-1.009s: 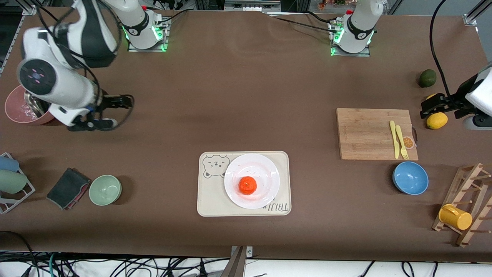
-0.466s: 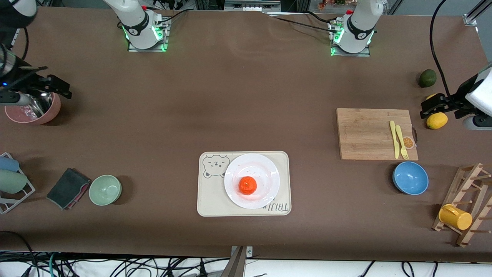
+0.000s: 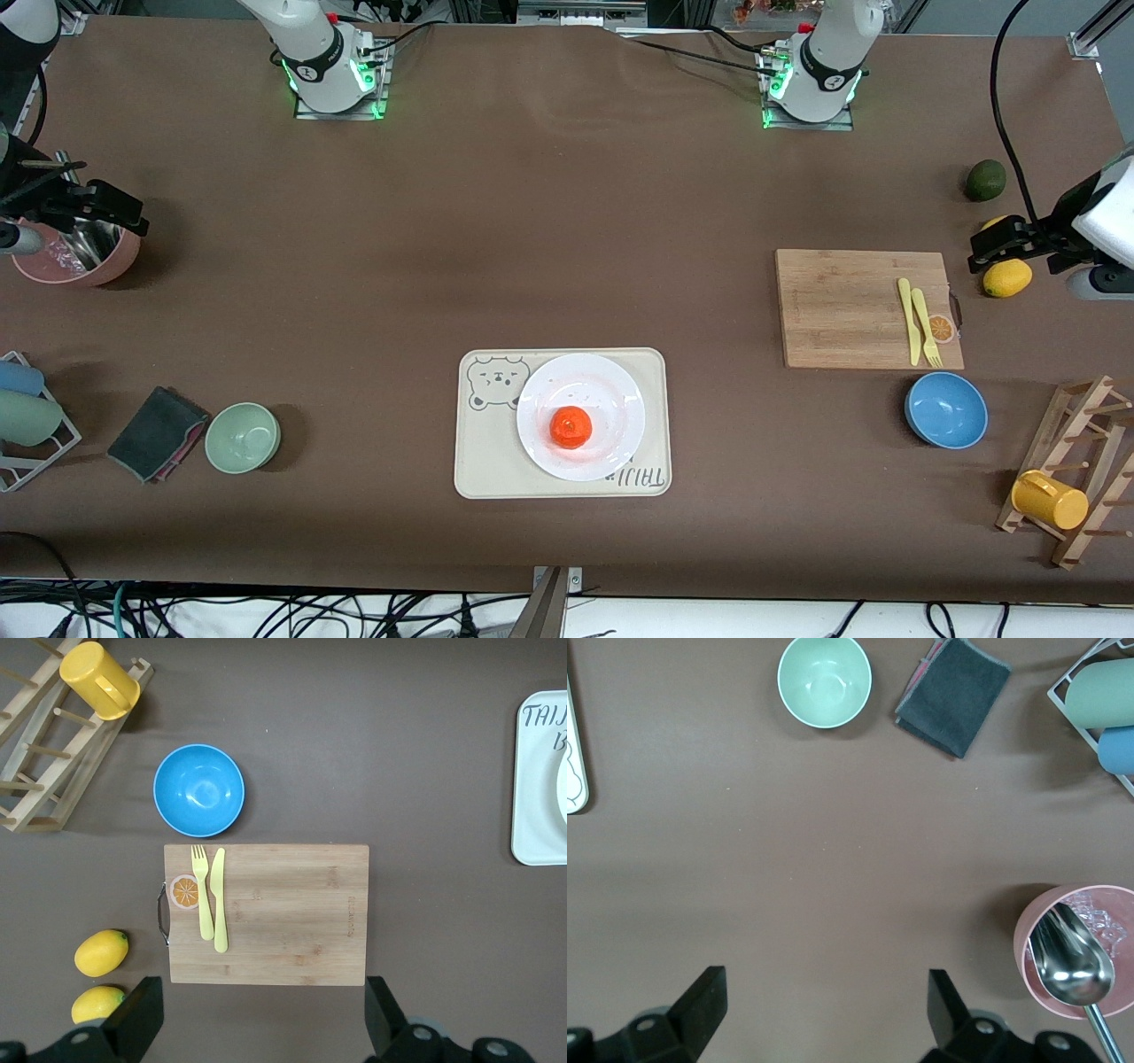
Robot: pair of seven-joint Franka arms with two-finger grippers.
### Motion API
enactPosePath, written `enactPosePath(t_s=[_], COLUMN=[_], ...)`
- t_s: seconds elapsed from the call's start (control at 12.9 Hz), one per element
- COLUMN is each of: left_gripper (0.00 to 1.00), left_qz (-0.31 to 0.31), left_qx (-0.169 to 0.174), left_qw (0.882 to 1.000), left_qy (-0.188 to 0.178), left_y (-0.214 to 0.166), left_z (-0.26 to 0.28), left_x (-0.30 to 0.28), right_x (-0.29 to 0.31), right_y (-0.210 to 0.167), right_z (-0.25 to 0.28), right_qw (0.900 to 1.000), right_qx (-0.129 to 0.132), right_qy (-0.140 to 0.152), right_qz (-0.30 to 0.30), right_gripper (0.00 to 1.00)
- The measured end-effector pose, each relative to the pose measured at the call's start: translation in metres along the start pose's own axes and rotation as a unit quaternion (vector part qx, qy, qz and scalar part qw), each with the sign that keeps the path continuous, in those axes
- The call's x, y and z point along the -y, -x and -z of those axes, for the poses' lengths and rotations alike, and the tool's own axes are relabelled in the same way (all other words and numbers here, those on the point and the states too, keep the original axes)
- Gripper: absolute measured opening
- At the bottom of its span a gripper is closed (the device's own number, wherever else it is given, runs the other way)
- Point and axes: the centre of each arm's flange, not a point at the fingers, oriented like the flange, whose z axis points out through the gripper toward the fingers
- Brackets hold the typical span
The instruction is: Place orange and plate with both arms
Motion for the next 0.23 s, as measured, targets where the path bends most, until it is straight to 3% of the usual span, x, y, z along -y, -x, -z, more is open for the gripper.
enactPosePath(t_s=[0.23], left_gripper=[1.0], left_qz=[0.0], left_qx=[0.0], left_qw=[1.0], left_qy=[0.0], left_y=[0.0], left_z=[-0.0001], left_x=[0.0], right_x=[0.0062], right_y=[-0.0005], right_z=[0.0019], right_qw=[1.0], right_qx=[-0.001], right_qy=[0.0], right_qz=[0.005], right_gripper=[1.0])
